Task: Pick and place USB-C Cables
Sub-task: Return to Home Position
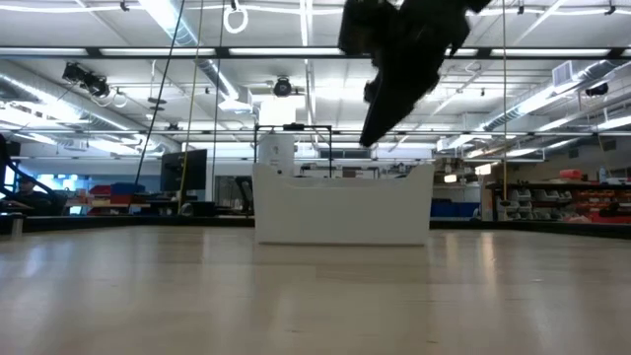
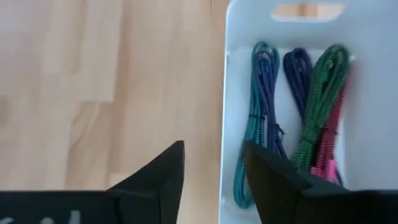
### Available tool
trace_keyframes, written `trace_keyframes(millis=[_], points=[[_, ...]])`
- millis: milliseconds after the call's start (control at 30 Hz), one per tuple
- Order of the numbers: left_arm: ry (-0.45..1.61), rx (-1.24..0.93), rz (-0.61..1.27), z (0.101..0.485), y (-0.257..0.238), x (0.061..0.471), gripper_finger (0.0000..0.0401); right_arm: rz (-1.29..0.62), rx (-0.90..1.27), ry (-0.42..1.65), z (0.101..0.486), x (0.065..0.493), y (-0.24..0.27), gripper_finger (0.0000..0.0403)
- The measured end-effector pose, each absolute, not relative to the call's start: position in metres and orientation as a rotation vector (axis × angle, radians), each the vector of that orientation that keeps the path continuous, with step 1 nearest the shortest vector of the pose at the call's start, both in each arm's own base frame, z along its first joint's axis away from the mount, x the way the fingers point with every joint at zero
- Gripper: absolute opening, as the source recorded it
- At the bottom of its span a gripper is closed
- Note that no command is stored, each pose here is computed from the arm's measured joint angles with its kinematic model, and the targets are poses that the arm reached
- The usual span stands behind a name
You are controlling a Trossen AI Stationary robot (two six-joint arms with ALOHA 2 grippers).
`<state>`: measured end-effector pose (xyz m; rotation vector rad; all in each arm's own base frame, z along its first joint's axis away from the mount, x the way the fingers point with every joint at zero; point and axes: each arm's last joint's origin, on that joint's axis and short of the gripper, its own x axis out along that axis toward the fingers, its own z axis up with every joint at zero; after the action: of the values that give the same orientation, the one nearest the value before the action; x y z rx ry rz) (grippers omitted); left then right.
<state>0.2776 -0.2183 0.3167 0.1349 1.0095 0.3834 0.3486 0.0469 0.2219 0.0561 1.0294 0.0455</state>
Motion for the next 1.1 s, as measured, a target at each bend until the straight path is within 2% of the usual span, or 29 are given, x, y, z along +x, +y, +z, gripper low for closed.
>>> trace_keyframes(millis=[167,467,733,800,900,1033,1100], points=[[1.002,0.218,0.350,0.318,-0.200,0.298,0.0133,0.060,0.045,0.998,0.263,0.326,0.046,0.0183],[0.999,0.313,0.364,0.321,-0.145,0.339,0.0102,-0.037,0.045,1.102,0.314,0.248,0.038,0.0180],[0.885,0.225,0.151,0.331,-0.080,0.389,0.0062,-0.082,0.052,0.999,0.344,0.194,0.039,0.0168],[0.823,0.203,0.108,0.335,-0.062,0.399,0.0041,-0.084,0.066,0.985,0.344,0.186,0.038,0.0155],[0.759,0.200,0.076,0.340,-0.040,0.407,0.0008,-0.090,0.083,0.987,0.339,0.177,0.038,0.0110],[0.731,0.175,0.035,0.340,-0.017,0.412,0.0005,-0.092,0.064,0.957,0.331,0.173,0.037,0.0019],[0.696,0.144,-0.007,0.327,-0.007,0.415,0.0004,-0.090,0.055,0.956,0.328,0.173,0.037,0.0011]])
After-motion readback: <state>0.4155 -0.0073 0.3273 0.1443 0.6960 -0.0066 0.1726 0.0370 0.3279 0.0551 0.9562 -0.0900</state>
